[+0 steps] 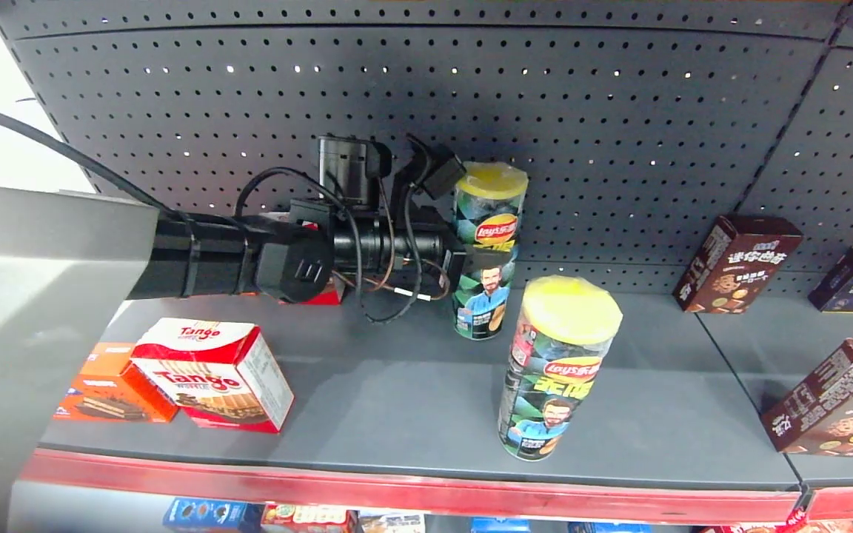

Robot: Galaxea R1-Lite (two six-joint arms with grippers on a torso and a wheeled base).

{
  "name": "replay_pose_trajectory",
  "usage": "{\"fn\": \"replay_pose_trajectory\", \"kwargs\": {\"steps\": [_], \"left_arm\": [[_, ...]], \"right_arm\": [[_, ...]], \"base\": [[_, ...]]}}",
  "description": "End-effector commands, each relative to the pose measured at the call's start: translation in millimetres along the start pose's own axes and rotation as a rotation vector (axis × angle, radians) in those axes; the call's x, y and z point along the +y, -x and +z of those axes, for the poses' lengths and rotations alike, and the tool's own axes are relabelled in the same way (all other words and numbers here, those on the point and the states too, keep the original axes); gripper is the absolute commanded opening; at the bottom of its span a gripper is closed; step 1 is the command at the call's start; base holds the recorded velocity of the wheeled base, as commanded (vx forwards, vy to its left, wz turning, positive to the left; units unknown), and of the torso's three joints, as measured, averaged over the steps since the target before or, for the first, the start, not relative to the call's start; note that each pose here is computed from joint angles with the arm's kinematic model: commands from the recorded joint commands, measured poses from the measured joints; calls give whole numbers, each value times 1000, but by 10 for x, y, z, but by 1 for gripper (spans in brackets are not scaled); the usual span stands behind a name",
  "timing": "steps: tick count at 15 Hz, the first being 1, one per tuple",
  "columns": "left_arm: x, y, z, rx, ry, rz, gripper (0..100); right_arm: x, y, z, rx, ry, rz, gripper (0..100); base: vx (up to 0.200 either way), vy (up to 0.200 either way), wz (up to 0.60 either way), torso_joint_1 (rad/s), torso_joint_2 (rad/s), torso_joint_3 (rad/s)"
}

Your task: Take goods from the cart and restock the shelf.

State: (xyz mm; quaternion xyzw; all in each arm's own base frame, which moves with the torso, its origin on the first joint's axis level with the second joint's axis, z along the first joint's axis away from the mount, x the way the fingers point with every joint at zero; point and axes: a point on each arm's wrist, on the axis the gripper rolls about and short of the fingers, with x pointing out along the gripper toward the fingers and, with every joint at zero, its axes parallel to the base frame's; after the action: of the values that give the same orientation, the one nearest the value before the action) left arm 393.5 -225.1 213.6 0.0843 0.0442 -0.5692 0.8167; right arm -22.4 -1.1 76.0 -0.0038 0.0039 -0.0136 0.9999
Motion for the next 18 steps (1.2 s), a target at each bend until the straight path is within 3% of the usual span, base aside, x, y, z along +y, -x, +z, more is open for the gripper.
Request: {"fn": "replay_pose_trajectory", "kwargs": {"steps": [1, 10, 16, 17, 18], "left_arm": [[71, -120, -132, 13, 11, -2, 0], [222, -301, -211, -11, -15, 2, 0], [227, -354, -293, 0, -24, -5, 0], [227, -354, -295, 2, -38, -4, 100], [214, -350, -298, 5, -46, -5, 100]], "right_arm": [[0, -2, 0, 3, 0, 1, 100], [0, -2, 0, 3, 0, 1, 100], [0, -2, 0, 3, 0, 1, 100], [0, -2, 0, 3, 0, 1, 100], [0, -2, 0, 3, 0, 1, 100]], "base": [[0, 0, 0, 0, 0, 0], [0, 0, 0, 0, 0, 0], [0, 0, 0, 0, 0, 0], [0, 0, 0, 0, 0, 0], [0, 0, 0, 0, 0, 0]]}}
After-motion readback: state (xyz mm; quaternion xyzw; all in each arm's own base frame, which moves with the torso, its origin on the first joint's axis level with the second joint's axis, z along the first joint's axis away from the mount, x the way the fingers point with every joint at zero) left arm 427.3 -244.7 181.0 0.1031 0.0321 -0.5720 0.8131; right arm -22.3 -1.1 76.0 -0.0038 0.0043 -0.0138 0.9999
